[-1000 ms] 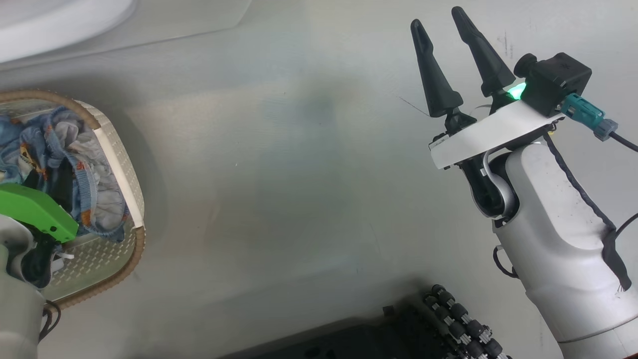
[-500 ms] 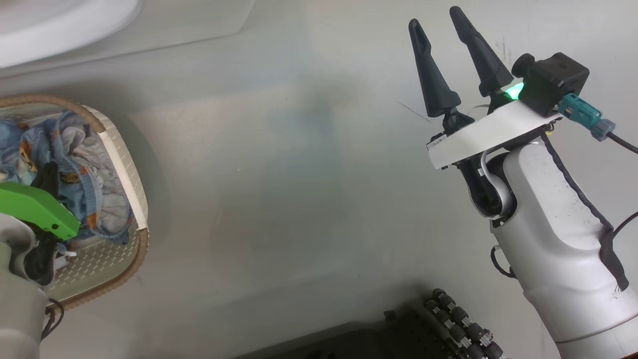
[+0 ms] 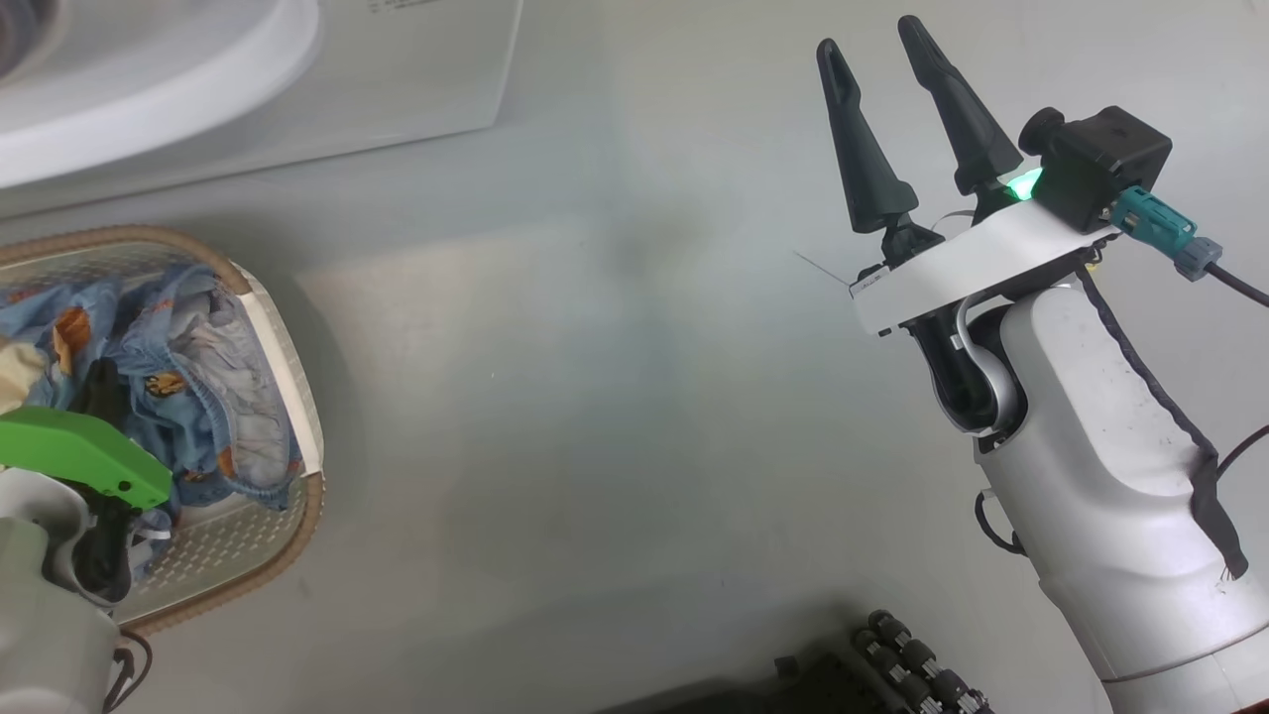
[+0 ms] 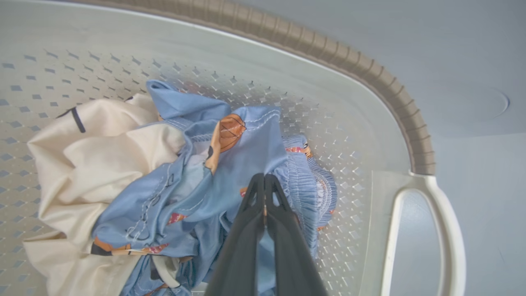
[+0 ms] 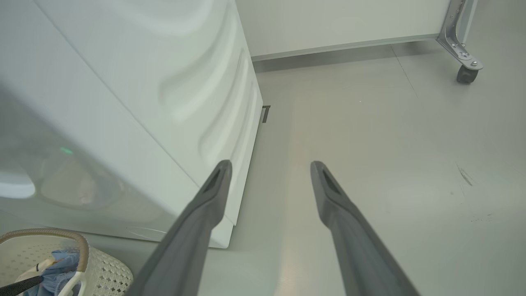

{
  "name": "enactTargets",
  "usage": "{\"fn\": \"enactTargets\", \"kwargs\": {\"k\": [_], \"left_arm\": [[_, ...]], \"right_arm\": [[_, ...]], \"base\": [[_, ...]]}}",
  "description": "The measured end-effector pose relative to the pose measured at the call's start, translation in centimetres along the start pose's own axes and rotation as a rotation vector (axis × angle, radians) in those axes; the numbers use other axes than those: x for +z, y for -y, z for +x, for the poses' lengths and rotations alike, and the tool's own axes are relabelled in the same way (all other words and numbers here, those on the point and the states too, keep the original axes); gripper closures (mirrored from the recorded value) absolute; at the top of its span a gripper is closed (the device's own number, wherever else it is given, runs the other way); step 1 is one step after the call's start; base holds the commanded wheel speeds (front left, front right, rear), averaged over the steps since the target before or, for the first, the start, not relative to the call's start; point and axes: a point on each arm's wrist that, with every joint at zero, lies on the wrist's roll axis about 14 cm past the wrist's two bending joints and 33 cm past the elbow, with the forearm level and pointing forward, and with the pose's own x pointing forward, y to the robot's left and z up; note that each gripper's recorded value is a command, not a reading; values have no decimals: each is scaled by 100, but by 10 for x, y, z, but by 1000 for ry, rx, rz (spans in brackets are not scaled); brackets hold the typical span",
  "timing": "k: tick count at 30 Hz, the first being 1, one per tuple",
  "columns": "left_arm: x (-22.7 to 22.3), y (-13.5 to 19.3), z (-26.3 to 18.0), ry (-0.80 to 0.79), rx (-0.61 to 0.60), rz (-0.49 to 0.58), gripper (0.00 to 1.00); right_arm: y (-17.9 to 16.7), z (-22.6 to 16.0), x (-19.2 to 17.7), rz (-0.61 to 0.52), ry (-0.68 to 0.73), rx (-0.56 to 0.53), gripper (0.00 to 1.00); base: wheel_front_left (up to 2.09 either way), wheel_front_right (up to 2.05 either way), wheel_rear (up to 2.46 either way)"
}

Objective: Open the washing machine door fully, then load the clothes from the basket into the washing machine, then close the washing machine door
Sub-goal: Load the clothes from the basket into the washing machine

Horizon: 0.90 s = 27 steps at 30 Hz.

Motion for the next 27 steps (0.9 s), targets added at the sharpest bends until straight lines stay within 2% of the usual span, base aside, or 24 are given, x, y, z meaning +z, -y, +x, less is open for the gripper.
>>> {"fn": "enactTargets", "kwargs": {"k": [27], "left_arm": [[37, 44, -85, 232, -106, 62, 100]], "right_arm": [[-32, -32, 55, -3, 95, 36, 0]], "base": [[0, 0, 0]]}}
